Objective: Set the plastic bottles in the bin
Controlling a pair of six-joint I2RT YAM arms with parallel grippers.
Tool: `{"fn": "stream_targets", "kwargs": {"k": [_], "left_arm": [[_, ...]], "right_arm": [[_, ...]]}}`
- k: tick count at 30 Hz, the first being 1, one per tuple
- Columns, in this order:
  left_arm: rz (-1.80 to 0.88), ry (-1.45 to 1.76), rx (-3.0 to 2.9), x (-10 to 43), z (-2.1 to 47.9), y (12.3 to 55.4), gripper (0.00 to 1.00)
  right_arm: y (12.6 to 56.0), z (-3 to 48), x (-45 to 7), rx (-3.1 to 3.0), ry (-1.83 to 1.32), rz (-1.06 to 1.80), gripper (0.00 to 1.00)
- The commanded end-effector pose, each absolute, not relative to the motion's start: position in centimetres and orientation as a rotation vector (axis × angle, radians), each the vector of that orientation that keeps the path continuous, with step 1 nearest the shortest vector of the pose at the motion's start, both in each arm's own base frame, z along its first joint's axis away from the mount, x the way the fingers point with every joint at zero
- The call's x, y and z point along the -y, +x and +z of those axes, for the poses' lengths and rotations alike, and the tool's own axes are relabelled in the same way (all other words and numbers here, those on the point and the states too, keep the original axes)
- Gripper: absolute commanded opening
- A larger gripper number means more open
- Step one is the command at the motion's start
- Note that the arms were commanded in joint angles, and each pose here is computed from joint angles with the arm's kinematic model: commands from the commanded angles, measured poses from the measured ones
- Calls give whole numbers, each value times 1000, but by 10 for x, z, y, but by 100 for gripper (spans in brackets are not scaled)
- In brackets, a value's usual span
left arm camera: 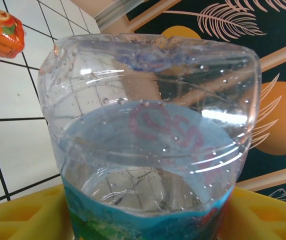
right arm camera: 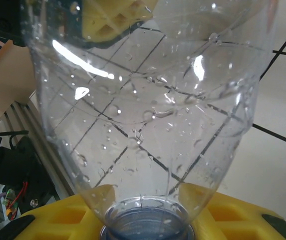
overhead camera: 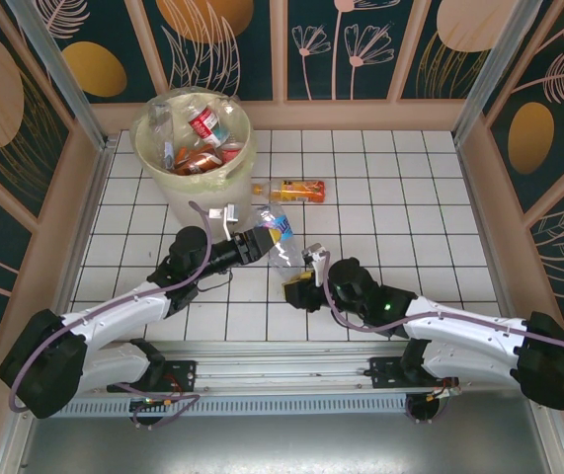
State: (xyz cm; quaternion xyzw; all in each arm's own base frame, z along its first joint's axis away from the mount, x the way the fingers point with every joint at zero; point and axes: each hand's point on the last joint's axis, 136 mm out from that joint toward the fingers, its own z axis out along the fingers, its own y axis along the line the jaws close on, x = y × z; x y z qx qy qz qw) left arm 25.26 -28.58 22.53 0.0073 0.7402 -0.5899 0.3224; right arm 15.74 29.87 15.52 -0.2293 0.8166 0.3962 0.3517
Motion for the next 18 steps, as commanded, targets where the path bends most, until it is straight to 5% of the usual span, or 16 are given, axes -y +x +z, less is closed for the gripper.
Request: {"fn": "stream_targets", "kwargs": {"k": [1, 4, 6, 14, 18], "left_arm": [[-1563, 37, -1838, 286, 256, 256, 68], [-1562, 43, -1853, 288, 254, 257, 91], [-1571, 53, -1848, 289, 252, 255, 94], [-1569, 48, -1852, 292, 250, 258, 93], [-1575, 29, -1846, 292, 254, 261, 78]], "right_arm": [[152, 159, -300, -2074, -628, 1045, 39], [152, 162, -299, -2065, -626, 1049, 39], [151, 166, -300, -2052, -627, 1063, 40], [148, 168, -299, -2039, -633, 1088, 39], [149, 167, -297, -2045, -627, 1072, 40]]}}
